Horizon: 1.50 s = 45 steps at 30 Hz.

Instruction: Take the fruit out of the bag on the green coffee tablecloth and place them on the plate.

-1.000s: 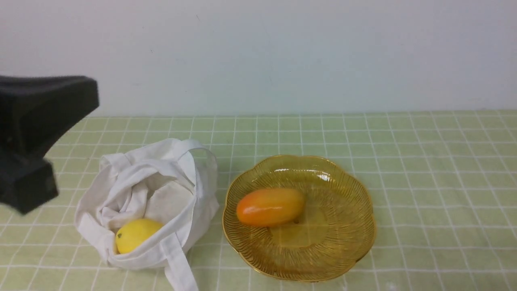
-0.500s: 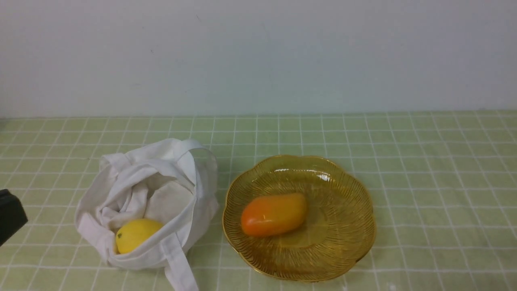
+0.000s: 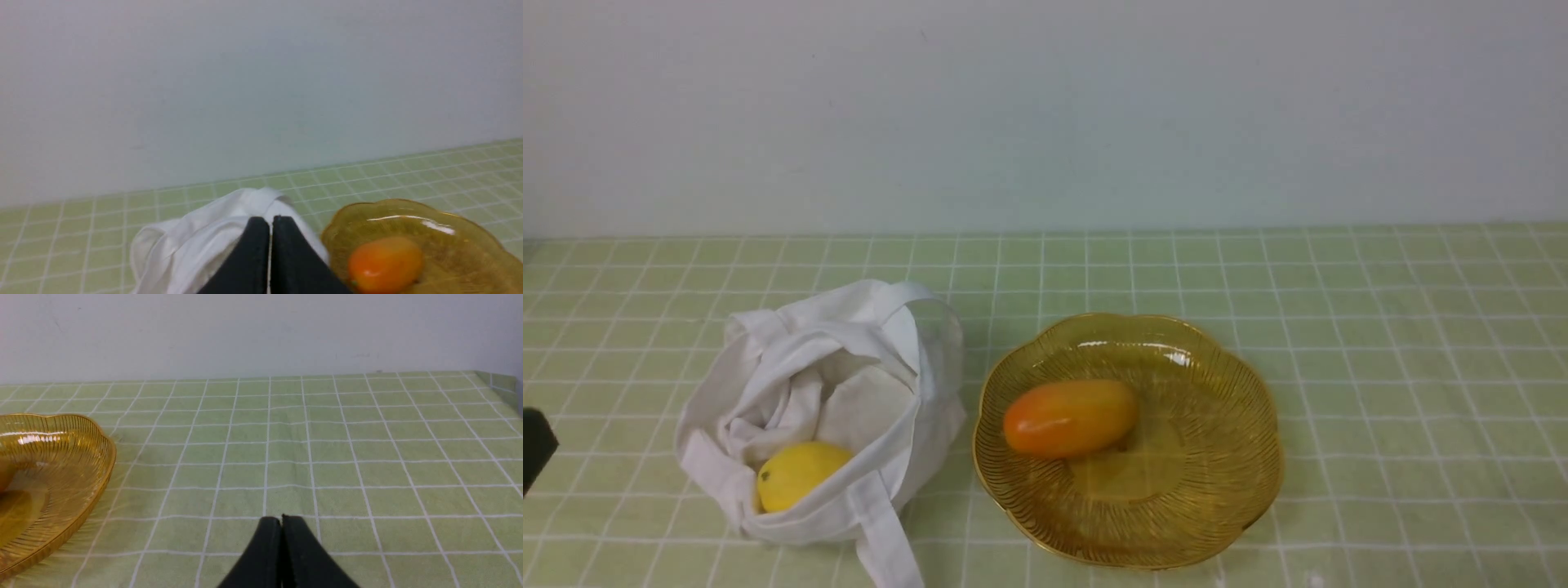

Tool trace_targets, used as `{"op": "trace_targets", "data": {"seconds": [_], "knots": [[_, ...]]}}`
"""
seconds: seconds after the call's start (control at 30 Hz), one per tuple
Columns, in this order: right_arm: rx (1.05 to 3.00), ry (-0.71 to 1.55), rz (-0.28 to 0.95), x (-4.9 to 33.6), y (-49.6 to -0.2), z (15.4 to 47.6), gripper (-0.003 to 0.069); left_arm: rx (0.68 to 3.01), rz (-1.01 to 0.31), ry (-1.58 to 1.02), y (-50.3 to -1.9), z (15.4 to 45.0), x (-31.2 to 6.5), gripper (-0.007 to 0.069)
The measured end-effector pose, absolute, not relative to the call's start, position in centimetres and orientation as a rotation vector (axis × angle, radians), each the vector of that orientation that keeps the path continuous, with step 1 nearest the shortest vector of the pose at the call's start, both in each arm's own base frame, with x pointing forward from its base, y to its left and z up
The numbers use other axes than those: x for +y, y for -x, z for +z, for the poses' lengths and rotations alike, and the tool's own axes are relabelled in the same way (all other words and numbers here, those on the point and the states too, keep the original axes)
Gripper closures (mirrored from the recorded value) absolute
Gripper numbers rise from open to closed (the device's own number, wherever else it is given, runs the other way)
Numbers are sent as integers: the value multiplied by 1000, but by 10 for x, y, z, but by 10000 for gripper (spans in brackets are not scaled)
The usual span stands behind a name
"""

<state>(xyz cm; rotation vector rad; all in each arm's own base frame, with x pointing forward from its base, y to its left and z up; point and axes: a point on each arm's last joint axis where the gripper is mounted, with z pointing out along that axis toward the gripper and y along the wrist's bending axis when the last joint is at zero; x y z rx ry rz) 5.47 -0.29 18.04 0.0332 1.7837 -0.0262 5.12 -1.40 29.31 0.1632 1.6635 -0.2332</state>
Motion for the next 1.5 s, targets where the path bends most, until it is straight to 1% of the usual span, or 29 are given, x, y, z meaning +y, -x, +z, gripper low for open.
{"op": "trace_targets", "data": {"seconds": [0.03, 0.1, 0.13, 0.2, 0.3, 0.33, 0.37, 0.4, 0.57, 1.5], "knots": [[1784, -33, -26, -3, -55, 180, 674, 1686, -196, -119, -52, 275, -11, 633], [1784, -33, -26, -3, -55, 180, 674, 1704, -142, -67, -51, 255, -7, 633], [1784, -33, -26, -3, -55, 180, 674, 1707, -137, -62, -51, 252, -7, 633], [1784, -33, -26, -3, -55, 180, 674, 1746, -78, -18, -51, 224, -3, 633], [1784, -33, -26, -3, -55, 180, 674, 1792, -30, -9, -51, 198, -1, 633], [1784, -33, -26, -3, -55, 180, 674, 1801, -28, -10, -52, 194, -1, 633], [1784, -33, -26, -3, -55, 180, 674, 1835, -26, -10, -52, 181, -1, 633], [1784, -33, -26, -3, -55, 180, 674, 1850, -24, -12, -53, 176, -1, 633], [1784, -33, -26, -3, -55, 180, 674, 1878, -24, -12, -52, 171, -1, 633], [1784, -33, -26, -3, -55, 180, 674, 1881, -22, -15, -52, 170, -1, 633]]}}
